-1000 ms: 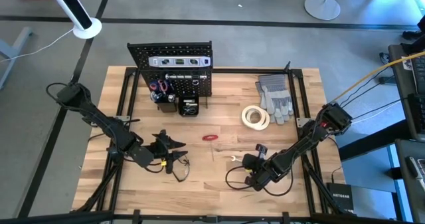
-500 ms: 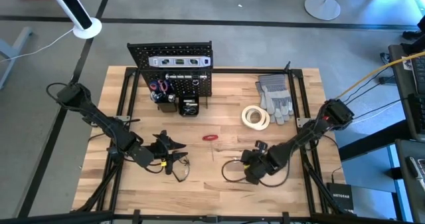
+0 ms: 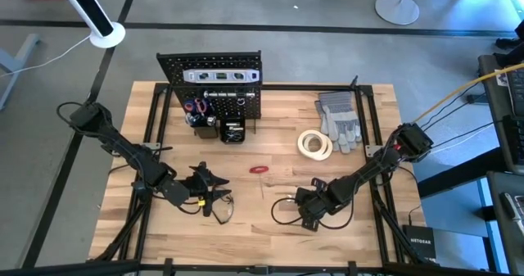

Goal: Hang tools onto peg board
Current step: Put the wrench into the left pegboard organizer bin

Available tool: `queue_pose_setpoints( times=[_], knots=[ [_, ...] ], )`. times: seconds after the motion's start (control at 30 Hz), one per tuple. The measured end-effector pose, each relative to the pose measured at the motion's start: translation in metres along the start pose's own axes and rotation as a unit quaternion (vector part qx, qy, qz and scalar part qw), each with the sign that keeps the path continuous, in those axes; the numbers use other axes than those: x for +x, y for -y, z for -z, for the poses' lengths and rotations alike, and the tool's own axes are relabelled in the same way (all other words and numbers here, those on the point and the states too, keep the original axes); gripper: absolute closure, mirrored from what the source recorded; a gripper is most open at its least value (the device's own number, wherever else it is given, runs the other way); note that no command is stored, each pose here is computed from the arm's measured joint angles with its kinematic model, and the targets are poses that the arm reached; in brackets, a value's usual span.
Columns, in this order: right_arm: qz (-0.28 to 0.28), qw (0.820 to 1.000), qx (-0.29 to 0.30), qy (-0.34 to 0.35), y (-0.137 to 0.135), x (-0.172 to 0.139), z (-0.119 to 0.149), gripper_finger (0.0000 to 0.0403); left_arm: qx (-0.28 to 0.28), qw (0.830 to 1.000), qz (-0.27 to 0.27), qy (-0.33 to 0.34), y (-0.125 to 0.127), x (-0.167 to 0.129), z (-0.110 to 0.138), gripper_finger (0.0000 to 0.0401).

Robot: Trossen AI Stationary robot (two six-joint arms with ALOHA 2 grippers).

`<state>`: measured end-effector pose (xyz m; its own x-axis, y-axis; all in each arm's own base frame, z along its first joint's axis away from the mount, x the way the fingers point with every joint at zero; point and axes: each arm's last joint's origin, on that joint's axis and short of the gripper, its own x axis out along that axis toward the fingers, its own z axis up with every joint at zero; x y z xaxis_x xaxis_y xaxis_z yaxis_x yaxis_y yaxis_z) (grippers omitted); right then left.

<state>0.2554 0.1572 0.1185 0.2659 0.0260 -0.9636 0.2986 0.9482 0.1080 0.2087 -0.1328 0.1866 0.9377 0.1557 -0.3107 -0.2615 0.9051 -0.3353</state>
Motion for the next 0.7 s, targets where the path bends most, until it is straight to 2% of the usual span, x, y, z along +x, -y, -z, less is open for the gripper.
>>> queue_pose_setpoints(
  times=[0.13, 0.23, 0.6, 0.7],
  knots=[
    [0.009, 1.000, -0.001, 0.003, 0.000, 0.004, 0.001, 0.0359, -0.001, 1.000, 0.000, 0.000, 0.000, 0.000, 0.000, 0.0247],
    [0.017, 1.000, -0.003, 0.010, 0.000, 0.005, 0.001, 0.0376, -0.001, 1.000, 0.000, 0.000, 0.000, 0.000, 0.000, 0.0247],
    [0.004, 0.994, -0.069, 0.079, -0.006, 0.009, -0.007, 0.0376, -0.003, 1.000, 0.022, -0.007, 0.003, 0.002, 0.001, 0.0247],
    [-0.003, 0.990, -0.083, 0.111, -0.009, 0.010, -0.012, 0.0377, 0.014, 0.999, 0.028, -0.015, 0.009, 0.008, 0.005, 0.0247]
  ],
)
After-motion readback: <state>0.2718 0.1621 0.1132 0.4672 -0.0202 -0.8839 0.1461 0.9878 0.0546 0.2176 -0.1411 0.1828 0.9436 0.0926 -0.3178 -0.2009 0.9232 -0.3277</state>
